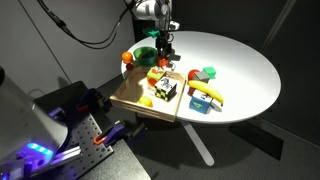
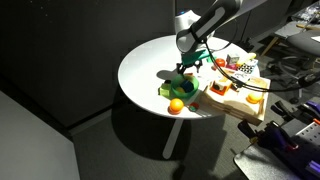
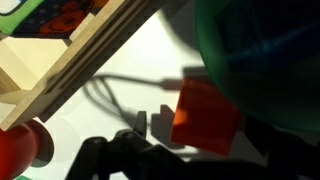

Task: Put the orange block in the bowl

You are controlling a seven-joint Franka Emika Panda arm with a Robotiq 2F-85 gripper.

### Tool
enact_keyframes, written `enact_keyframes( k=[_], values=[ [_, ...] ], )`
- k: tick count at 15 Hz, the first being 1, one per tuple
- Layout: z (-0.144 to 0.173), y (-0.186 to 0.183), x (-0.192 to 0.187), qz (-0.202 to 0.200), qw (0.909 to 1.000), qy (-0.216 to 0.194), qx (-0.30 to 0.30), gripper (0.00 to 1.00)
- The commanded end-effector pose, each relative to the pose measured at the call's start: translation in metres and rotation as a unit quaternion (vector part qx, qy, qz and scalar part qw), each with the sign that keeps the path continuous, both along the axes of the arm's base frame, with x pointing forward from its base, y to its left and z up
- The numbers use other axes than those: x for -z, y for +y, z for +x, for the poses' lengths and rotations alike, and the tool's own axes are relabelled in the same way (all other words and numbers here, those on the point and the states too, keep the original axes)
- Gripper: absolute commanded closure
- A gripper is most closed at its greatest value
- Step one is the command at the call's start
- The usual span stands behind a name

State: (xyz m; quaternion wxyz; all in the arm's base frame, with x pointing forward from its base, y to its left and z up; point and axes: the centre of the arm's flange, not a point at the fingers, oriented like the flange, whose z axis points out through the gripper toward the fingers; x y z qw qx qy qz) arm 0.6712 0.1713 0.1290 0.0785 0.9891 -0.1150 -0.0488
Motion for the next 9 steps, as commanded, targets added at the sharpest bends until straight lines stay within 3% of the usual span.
enact_keyframes(
  k=[1,5,6,7,9],
  values=[
    [0.0088,0.0055,-0.0037,0.0,1.0,0.003,0.003,0.0],
    [0.0087,0.005,0.0001,-0.001,1.0,0.007,0.003,0.0],
    [0.0085,0.0046,0.0007,-0.001,1.0,0.008,0.004,0.25],
    [0.0084,0.004,0.0014,-0.002,1.0,0.009,0.003,0.26],
    [0.0088,0.003,0.003,-0.002,0.9999,0.01,0.004,0.42]
  ],
)
